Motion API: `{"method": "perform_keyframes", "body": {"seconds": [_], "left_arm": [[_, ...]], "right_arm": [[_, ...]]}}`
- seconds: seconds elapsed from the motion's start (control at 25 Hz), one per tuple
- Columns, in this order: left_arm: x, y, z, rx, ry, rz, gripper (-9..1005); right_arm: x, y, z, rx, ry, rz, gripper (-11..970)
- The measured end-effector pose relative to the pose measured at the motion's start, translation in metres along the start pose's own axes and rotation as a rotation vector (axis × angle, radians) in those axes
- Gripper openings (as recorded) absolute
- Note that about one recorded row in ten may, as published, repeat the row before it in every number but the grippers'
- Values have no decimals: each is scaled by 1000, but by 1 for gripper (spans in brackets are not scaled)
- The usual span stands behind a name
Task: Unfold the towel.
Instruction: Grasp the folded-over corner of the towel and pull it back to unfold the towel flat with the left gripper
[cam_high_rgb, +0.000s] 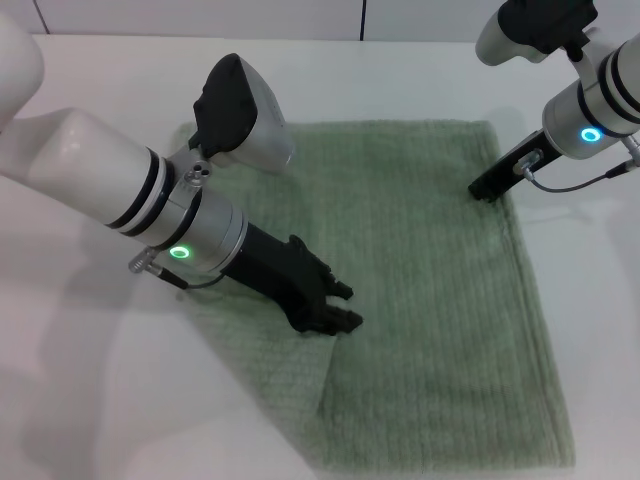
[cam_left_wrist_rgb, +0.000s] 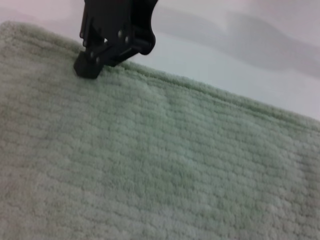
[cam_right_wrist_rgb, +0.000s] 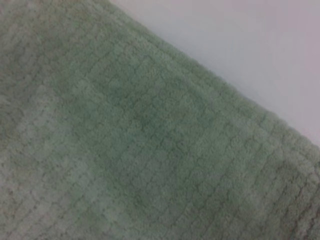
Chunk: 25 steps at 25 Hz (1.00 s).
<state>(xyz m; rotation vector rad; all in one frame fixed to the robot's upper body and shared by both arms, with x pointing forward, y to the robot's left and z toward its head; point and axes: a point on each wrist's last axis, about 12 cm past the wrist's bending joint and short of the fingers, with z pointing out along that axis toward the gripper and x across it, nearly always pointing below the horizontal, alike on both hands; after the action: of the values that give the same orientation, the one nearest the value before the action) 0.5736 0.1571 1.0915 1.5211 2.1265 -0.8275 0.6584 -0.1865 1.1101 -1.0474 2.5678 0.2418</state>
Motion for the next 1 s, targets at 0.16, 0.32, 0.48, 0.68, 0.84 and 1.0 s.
{"method": "perform_keyframes", "body": {"seconds": [0.16, 0.32, 0.48, 0.68, 0.84, 1.0], "left_arm": [[2, 1, 0, -6, 38, 18, 427], [2, 1, 0, -10, 50, 31, 338], [1, 1, -1, -11, 49, 36, 216], [-2, -1, -3, -4, 45, 49, 88], [-5, -2, -5, 7, 43, 55, 60], [-8, -6, -18, 49, 25, 50, 60]], "right_arm": [[-1, 0, 0, 1, -1, -1, 0], [-1, 0, -1, 3, -3, -3, 0], [-2, 0, -1, 4, -4, -4, 0], [-2, -1, 0, 7, -6, -3, 0], [-2, -1, 0, 8, -7, -4, 0], [-2, -1, 0, 8, -7, -4, -1]]}}
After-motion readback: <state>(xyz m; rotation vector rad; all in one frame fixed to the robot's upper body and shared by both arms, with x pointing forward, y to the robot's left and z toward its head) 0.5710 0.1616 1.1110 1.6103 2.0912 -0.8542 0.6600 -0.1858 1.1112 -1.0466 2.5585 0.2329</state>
